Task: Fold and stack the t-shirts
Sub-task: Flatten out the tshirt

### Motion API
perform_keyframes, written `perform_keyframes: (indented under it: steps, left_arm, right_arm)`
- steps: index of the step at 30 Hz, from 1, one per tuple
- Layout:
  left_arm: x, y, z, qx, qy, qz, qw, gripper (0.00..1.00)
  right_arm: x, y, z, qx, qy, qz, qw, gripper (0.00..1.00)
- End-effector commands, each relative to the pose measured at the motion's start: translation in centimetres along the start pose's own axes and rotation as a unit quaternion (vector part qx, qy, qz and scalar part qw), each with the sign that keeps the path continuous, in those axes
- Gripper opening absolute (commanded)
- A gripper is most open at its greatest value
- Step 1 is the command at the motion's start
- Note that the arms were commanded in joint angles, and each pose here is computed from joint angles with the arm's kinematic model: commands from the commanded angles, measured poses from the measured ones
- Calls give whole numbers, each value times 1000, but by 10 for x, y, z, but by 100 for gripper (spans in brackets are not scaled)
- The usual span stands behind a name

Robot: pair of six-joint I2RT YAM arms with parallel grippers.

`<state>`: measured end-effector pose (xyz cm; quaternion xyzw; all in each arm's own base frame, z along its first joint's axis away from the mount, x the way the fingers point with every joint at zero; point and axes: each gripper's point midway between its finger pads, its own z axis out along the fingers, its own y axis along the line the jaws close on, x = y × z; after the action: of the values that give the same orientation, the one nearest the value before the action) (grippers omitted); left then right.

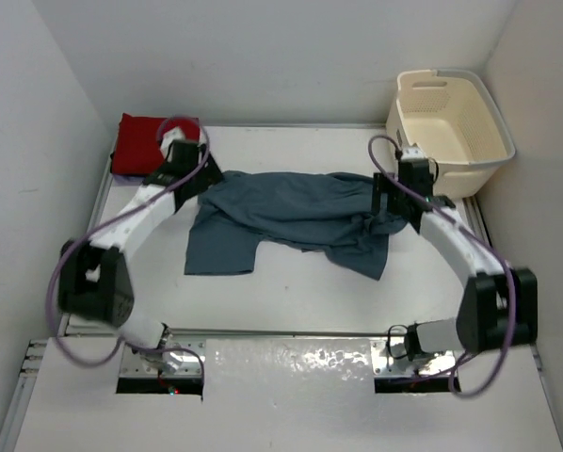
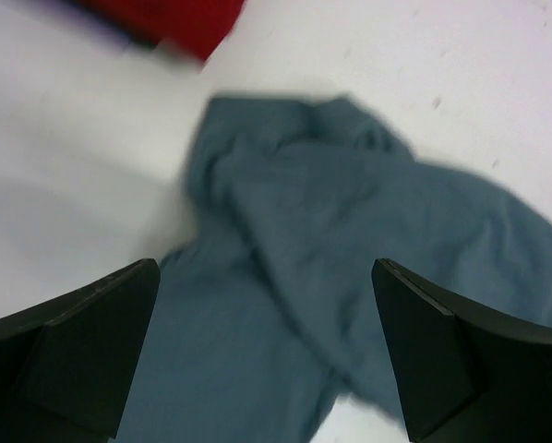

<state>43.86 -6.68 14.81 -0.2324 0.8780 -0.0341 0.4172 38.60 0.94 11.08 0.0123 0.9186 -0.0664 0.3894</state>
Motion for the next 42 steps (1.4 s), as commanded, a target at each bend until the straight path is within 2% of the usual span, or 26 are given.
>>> perform_keyframes:
  steps: [1,2,3,5,9,14,18,21,24,25,26,27,30,33,37,40,42]
  left_arm:
    - [27,31,-50,-1,3,-60,998,100]
    - [39,36,-57,6,9,-78,997,100]
    - [76,58,-56,-15,38,-76,996,100]
    - [97,76,-73,-15,43,-101,994,100]
    - [161,128,-84,-63,79,-109,989,100]
    - [187,149,-88,-86,84,-136,983,100]
    - [188,165,-86,-125,70,-134,981,100]
    - [186,159,-77,-113,65,-131,983,98]
    - [186,149,-68,-94,72,-122,985,88]
    - [191,151,-64,-102,83,-116,984,81]
    - [194,150,-63,-103,91,-112,984,68]
    - [198,151,-62,-105,99,-110,983,65]
    - [208,157,-60,-114,109,-106,982,59]
    - [214,158,-58,-109,112,-105,982,49]
    - [212,155,-53,-101,105,-102,984,48]
    - [210,153,-48,-102,106,-93,985,39]
    - [211,153,-45,-111,113,-88,983,38]
  right_arm:
    - [36,4,-32,-15,0,83,996,99]
    - [49,5,-36,-16,6,99,995,99]
    - [83,7,-38,-20,34,109,993,99]
    - [96,13,-51,-43,20,137,989,99]
    - [153,28,-58,-83,48,168,981,99]
    - [169,30,-60,-87,47,197,975,99]
    - [177,34,-58,-92,66,197,974,99]
    - [181,39,-55,-103,70,200,972,99]
    - [183,41,-55,-107,73,201,971,99]
    - [183,40,-55,-106,74,197,972,99]
    - [183,40,-55,-106,73,194,972,99]
    - [183,39,-55,-103,73,192,973,99]
    - [184,37,-55,-99,75,188,974,99]
    - [184,38,-54,-101,78,185,975,99]
    - [187,42,-56,-105,89,165,977,99]
    - [187,43,-58,-103,89,152,979,99]
    - [186,43,-59,-99,89,147,980,99]
